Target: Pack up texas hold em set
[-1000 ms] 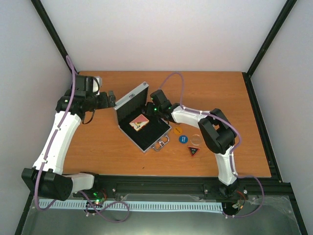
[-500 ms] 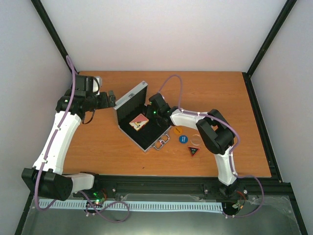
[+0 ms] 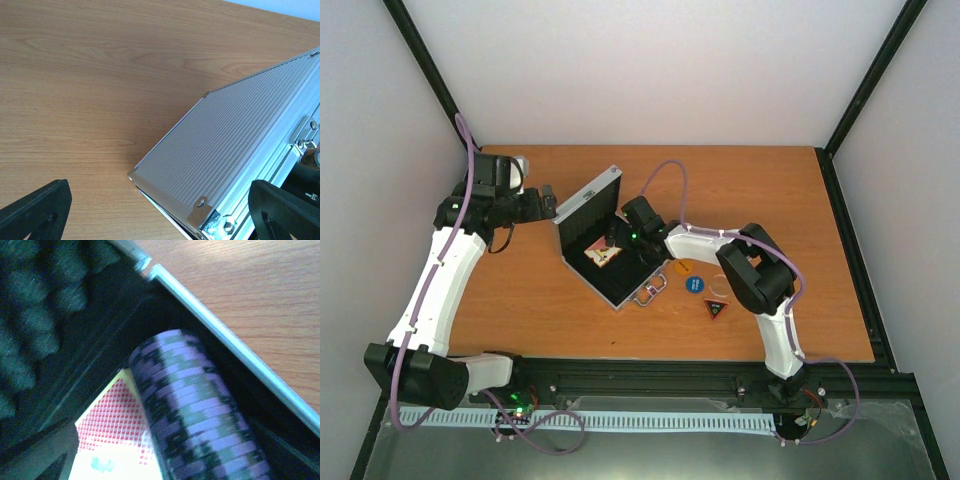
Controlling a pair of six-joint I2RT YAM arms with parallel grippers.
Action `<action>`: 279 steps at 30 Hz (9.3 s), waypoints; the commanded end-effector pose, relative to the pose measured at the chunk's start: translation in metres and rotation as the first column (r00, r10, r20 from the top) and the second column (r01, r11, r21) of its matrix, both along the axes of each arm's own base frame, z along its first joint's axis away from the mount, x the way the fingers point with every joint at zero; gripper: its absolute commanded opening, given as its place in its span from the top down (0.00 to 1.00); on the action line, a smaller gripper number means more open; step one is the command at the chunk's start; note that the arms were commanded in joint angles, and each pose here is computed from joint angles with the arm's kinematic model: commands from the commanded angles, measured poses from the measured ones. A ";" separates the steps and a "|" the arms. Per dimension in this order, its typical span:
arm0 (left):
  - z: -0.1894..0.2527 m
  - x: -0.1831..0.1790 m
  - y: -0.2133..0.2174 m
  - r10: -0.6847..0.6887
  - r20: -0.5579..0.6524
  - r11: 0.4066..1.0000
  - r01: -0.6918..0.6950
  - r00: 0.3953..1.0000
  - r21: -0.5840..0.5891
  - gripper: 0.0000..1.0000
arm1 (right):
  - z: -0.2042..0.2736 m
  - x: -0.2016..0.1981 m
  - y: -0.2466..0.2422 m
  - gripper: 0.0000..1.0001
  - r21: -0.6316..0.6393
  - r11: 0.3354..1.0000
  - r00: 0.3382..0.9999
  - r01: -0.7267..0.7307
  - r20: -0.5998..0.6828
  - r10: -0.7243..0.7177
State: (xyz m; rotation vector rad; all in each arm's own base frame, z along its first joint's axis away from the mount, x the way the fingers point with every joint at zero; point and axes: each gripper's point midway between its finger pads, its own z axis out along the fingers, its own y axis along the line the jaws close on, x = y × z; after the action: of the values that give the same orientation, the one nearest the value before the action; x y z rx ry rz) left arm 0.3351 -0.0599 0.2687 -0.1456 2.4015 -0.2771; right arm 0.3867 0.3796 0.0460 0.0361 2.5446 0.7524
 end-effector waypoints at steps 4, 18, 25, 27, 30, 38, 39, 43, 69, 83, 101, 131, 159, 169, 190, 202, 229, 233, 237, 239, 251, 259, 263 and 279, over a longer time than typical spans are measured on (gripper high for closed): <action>0.011 0.002 -0.002 -0.018 0.027 1.000 0.017 0.999 0.007 0.00 | 0.018 -0.017 -0.003 0.01 -0.035 0.998 0.997 -0.048 -0.063 0.046; 0.010 -0.001 -0.001 -0.010 0.032 1.000 0.010 0.999 0.002 0.00 | 0.031 -0.042 -0.021 0.00 -0.052 0.996 0.992 -0.077 -0.108 0.071; 0.009 -0.005 0.001 -0.004 0.025 1.000 0.004 1.000 0.010 0.00 | 0.016 -0.028 -0.008 0.00 -0.035 0.996 0.989 -0.080 -0.125 0.076; 0.010 -0.006 0.002 -0.003 0.024 1.000 0.003 1.000 0.013 0.00 | 0.013 -0.023 -0.002 0.00 -0.026 0.996 0.989 -0.083 -0.123 0.079; 0.010 -0.007 0.002 -0.003 0.022 1.000 0.003 1.000 0.011 0.00 | 0.015 -0.011 0.007 0.00 -0.004 0.996 0.992 -0.084 -0.096 0.084; 0.009 -0.012 0.003 -0.002 0.016 1.000 0.002 1.000 0.017 0.00 | 0.029 0.010 0.017 0.00 0.052 0.996 0.997 -0.072 -0.034 0.073; 0.009 -0.013 0.004 0.000 0.018 1.000 0.000 1.000 0.018 0.00 | 0.030 0.010 0.017 0.00 0.056 0.996 0.997 -0.069 -0.027 0.071; 0.007 -0.015 0.004 0.000 0.013 1.000 0.000 1.000 0.014 0.00 | 0.032 0.010 0.020 0.00 0.088 0.993 0.997 -0.078 -0.018 0.079; 0.006 -0.017 0.006 -0.003 0.020 1.000 0.003 1.000 0.030 0.00 | 0.049 -0.028 -0.161 0.02 -0.509 0.853 0.973 0.113 -0.117 -0.199; -0.001 -0.014 0.007 -0.002 0.004 0.999 0.002 1.000 0.042 0.00 | 0.027 -0.025 -0.186 0.04 -0.612 0.788 0.967 0.066 -0.154 -0.201; -0.006 -0.007 0.007 0.002 -0.010 0.999 -0.001 1.000 0.054 0.00 | 0.000 0.003 -0.178 0.38 -0.550 0.835 0.961 0.017 -0.222 -0.166; -0.004 -0.010 0.005 0.005 -0.014 1.000 -0.004 1.000 0.027 0.00 | 0.128 -0.057 -0.082 0.97 -0.056 0.998 0.999 -0.001 -0.053 -0.002; -0.002 -0.005 0.003 0.004 -0.018 1.000 -0.004 1.000 0.024 0.00 | 0.091 -0.041 0.112 0.97 0.298 0.941 0.985 -0.162 0.101 0.137; -0.004 -0.006 0.003 0.003 -0.023 1.000 -0.002 1.000 0.025 0.00 | 0.075 -0.051 0.122 0.97 0.283 0.941 0.983 -0.183 0.071 0.169; 0.000 -0.010 0.004 0.002 -0.014 1.000 -0.002 1.000 0.023 0.00 | 0.016 -0.072 0.128 0.76 0.159 0.969 0.980 -0.189 -0.032 0.197; 0.003 -0.010 0.004 0.001 -0.005 1.000 -0.001 1.000 0.023 0.00 | 0.023 -0.093 0.124 0.19 0.101 0.963 0.967 -0.248 -0.042 0.253; 0.001 -0.010 0.006 0.010 -0.006 0.999 -0.010 1.000 0.034 0.00 | 0.022 -0.116 0.096 0.09 -0.006 0.942 0.937 -0.337 -0.101 0.335; 0.000 -0.009 0.006 0.010 -0.007 0.999 -0.010 1.000 0.035 0.00 | 0.024 -0.111 0.114 0.09 0.029 0.932 0.927 -0.362 -0.092 0.363; -0.001 -0.010 0.007 0.013 -0.010 0.999 -0.012 1.000 0.039 0.00 | 0.020 -0.103 0.129 0.09 0.056 0.929 0.924 -0.366 -0.101 0.370; -0.001 -0.010 0.007 0.013 -0.009 0.999 -0.012 1.000 0.038 0.00 | 0.019 -0.099 0.133 0.09 0.070 0.929 0.925 -0.363 -0.094 0.368; 0.002 -0.012 0.007 0.010 -0.003 0.999 -0.010 1.000 0.037 0.00 | 0.041 -0.106 0.108 0.08 0.030 0.930 0.927 -0.366 -0.077 0.367; 0.002 -0.010 0.007 0.010 -0.001 0.999 -0.010 1.000 0.036 0.00 | 0.082 -0.117 0.050 0.00 -0.161 0.912 0.925 -0.378 -0.035 0.377; 0.001 -0.010 0.006 0.011 -0.003 0.999 -0.010 1.000 0.034 0.00 | 0.081 -0.118 -0.016 0.00 -0.341 0.898 0.960 -0.278 -0.076 0.268; -0.006 -0.008 0.002 -0.003 -0.022 1.000 0.003 1.000 0.017 0.00 | 0.028 -0.118 -0.238 0.00 -0.645 0.759 0.914 0.087 -0.251 -0.318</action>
State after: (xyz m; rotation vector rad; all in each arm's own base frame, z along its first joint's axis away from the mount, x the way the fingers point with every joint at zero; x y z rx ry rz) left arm 0.3267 -0.0546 0.2580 -0.1486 2.4348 -0.2382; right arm 0.2708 0.1625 0.0796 0.1800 2.9162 -0.0708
